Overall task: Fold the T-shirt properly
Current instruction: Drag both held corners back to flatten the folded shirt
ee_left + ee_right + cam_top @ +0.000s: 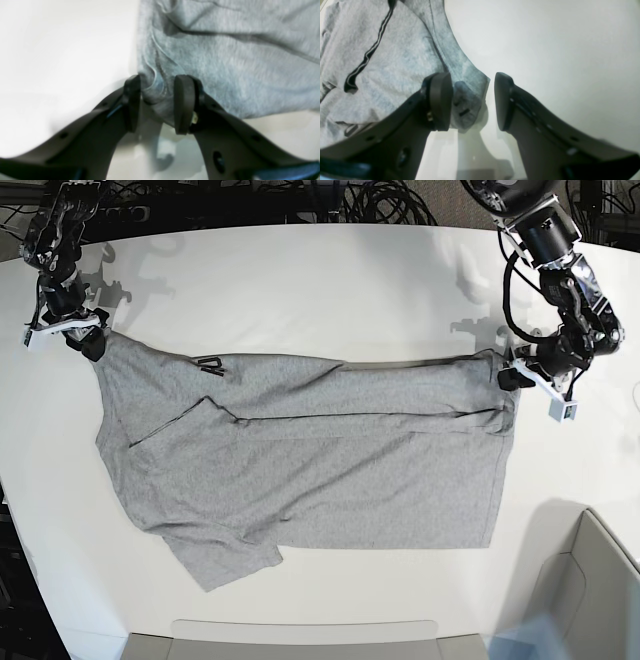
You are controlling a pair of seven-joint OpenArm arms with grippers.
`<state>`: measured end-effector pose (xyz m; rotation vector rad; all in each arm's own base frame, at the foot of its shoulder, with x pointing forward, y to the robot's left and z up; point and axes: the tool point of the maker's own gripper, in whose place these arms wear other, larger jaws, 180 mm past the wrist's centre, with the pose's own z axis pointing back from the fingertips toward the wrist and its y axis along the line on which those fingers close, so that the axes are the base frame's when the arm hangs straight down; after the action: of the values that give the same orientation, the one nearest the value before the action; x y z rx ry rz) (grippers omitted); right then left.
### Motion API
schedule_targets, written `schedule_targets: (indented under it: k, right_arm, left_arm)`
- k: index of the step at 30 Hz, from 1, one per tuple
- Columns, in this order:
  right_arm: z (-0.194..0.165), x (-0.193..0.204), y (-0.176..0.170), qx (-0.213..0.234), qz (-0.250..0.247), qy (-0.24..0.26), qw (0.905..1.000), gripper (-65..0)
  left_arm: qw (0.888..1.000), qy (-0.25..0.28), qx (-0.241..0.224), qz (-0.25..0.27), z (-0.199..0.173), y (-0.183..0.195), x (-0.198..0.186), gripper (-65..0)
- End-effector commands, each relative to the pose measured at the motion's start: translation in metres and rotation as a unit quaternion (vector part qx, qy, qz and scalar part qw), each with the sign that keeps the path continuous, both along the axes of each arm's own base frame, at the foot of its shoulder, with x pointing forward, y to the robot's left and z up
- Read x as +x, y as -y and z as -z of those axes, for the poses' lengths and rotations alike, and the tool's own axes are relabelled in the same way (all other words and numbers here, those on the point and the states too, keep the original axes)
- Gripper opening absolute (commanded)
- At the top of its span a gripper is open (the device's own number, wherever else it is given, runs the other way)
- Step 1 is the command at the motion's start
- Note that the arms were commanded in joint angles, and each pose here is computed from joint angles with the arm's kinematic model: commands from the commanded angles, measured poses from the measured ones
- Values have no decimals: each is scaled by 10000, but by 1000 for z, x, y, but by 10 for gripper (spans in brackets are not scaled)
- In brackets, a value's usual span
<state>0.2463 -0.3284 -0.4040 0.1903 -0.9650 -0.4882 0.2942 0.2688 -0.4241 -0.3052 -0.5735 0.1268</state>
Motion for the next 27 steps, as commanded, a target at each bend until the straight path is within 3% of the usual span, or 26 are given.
schedule_targets:
  k: [1,4,8,9,13,15,19,27]
  right_arm:
    - [-13,11,4,-198,-90,162,9996,-372]
    - [-10,13,7,-549,-198,-11,9983,-433]
    - [-7,14,8,-835,-314,-162,9959,-609]
    - [-7,13,9,-867,-315,-182,9956,-650]
    - [-1,2,6,-851,-540,-382,9942,-650]
    - [-6,1,4,-880,-811,-362,9922,-650]
    - [-16,-11,22,-945,-808,-364,9916,-650]
    - [-21,-29,40,-1119,-908,-503,9883,-650]
  left_arm:
    - [9997,-162,75,176,4,6,-3,-416]
    - [9992,-211,68,335,7,16,-3,-447]
    - [9991,-275,75,306,11,14,-10,-630]
    - [9990,-317,105,309,12,11,-13,-650]
    - [9984,-460,131,295,18,8,-26,-650]
    - [9988,-441,202,51,15,-7,-37,-650]
    - [9979,-387,422,-286,6,-31,-59,-650]
    - [9946,-528,878,-194,-1,-41,-97,-650]
